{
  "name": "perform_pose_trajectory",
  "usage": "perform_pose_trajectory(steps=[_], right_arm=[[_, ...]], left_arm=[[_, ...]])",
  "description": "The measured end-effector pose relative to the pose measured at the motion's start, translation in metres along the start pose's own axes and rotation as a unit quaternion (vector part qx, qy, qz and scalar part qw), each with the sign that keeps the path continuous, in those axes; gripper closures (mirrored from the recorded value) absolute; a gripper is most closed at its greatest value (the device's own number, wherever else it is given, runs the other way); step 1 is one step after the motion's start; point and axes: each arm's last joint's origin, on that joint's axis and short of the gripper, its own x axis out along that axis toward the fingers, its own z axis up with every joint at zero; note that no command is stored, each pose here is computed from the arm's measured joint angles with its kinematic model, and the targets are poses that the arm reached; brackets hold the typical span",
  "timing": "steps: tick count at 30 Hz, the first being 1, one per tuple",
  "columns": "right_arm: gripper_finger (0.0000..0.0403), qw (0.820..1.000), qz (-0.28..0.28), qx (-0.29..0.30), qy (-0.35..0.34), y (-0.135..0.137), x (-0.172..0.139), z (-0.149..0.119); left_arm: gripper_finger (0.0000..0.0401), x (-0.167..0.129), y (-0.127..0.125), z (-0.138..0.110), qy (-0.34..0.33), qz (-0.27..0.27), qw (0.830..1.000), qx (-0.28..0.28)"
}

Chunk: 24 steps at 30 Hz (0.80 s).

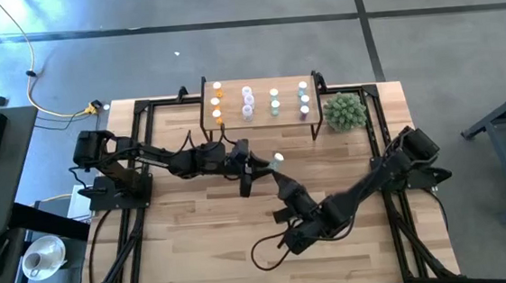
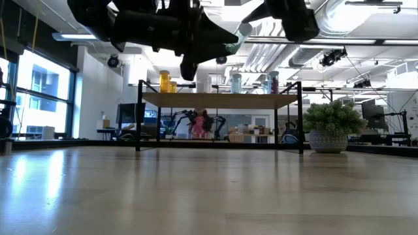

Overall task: Pick and place medicine bottles onto shelf by color
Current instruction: Put the green pill bottle on the shelf and aligned with the other green pill bottles

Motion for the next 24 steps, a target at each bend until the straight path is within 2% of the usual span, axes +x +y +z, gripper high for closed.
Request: perform_pose_trajectory(steps=[8,11,16,20,22,24], right_arm=[[0.0221,0.996,-0.032,0.024,0.078,-0.011,0.023,-0.006],[0.0221,0.994,-0.031,0.066,0.083,-0.029,0.028,-0.014],[0.0221,0.985,-0.03,0.155,0.075,-0.061,0.025,-0.045],[0.0221,0.964,-0.012,0.262,0.045,-0.082,0.016,-0.082],[0.0221,0.945,0.023,0.327,0.013,-0.09,0.012,-0.103],[0.0221,0.916,0.068,0.395,-0.019,-0.096,0.008,-0.121]], left_arm=[[0.0314,0.0,0.0,0.0,-0.003,0.011,1.0,0.015],[0.0314,0.0,0.0,-0.001,0.0,0.01,1.0,0.015],[0.0314,0.0,-0.001,-0.001,0.002,0.004,1.0,0.015],[0.0314,0.0,-0.003,-0.001,0.002,0.002,1.0,0.015],[0.0314,0.0,-0.003,-0.001,0.002,0.001,1.0,0.015],[0.0314,0.0,-0.003,-0.001,0.0,0.001,1.0,0.016]])
